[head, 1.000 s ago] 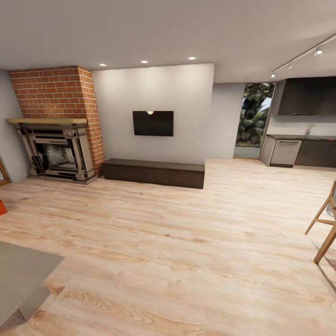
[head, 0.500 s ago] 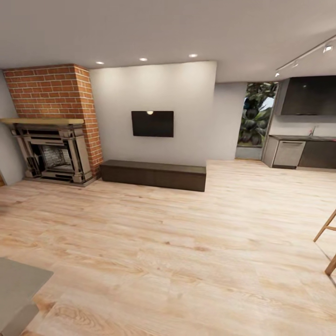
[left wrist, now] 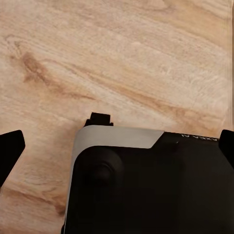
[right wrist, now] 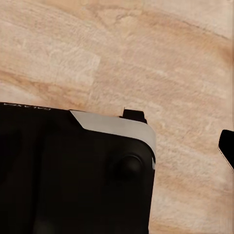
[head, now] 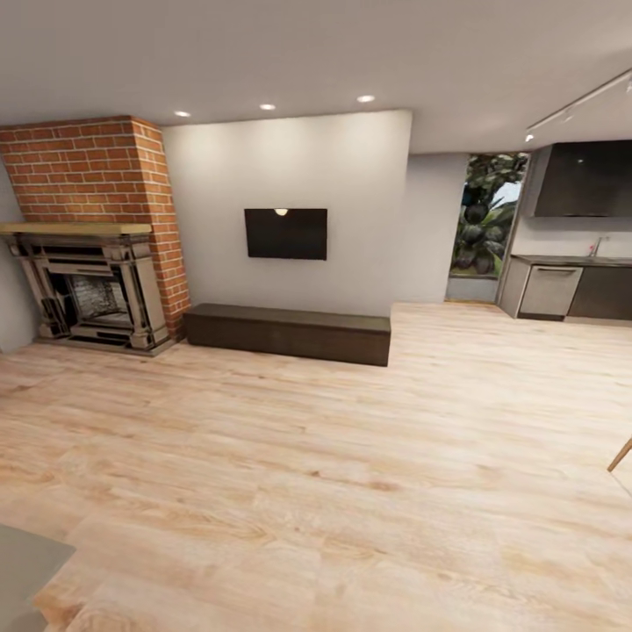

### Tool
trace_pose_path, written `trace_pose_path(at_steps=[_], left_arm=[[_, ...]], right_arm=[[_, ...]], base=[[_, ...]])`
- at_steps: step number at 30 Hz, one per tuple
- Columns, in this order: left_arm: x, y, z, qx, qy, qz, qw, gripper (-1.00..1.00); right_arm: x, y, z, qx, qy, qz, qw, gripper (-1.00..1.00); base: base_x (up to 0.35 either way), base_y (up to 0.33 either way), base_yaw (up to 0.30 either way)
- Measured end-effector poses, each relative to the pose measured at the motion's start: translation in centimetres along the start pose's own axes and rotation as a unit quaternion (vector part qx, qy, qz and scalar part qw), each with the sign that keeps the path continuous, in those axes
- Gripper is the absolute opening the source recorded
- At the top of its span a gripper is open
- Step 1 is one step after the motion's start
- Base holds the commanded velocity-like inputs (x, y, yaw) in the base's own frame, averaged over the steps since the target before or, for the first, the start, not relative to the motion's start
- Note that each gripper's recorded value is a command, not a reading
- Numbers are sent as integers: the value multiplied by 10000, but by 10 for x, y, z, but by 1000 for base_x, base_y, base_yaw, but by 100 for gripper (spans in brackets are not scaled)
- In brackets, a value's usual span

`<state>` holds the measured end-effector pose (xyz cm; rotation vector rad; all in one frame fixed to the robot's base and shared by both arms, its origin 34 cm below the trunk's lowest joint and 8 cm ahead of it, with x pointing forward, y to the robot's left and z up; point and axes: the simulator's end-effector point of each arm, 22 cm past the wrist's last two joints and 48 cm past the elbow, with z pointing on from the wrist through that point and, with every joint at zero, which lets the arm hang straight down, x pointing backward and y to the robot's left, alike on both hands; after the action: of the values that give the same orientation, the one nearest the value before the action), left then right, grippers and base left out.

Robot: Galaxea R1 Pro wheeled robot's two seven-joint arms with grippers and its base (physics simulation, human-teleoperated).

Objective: Move the two storage containers from the living room to the garage. In the garage, place one container on the floor and stack the other container on top of it (either order is fine).

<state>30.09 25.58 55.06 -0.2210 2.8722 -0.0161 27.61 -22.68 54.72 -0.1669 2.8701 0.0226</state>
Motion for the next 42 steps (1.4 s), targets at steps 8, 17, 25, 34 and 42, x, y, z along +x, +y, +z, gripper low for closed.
trace_pose_path(at_steps=[8, 17, 25, 34, 42], left_arm=[[0, 0, 0, 0, 0, 0, 10000, 100], [0, 0, 0, 0, 0, 0, 10000, 100], [0, 0, 0, -4, 0, 0, 10000, 100], [0, 0, 0, -5, 0, -1, 10000, 100], [0, 0, 0, -5, 0, -1, 10000, 100]], right_arm=[[-1, -1, 0, 7, -18, 8, 10000, 100], [-1, 1, 0, -12, -15, -2, 10000, 100], [0, 1, 0, -14, -8, -8, 10000, 100], [-1, 1, 0, -9, -19, -4, 10000, 100], [-1, 1, 0, -8, -28, 4, 10000, 100]], base=[[323, 0, 0], [323, 0, 0], [323, 0, 0], [323, 0, 80], [323, 0, 255]])
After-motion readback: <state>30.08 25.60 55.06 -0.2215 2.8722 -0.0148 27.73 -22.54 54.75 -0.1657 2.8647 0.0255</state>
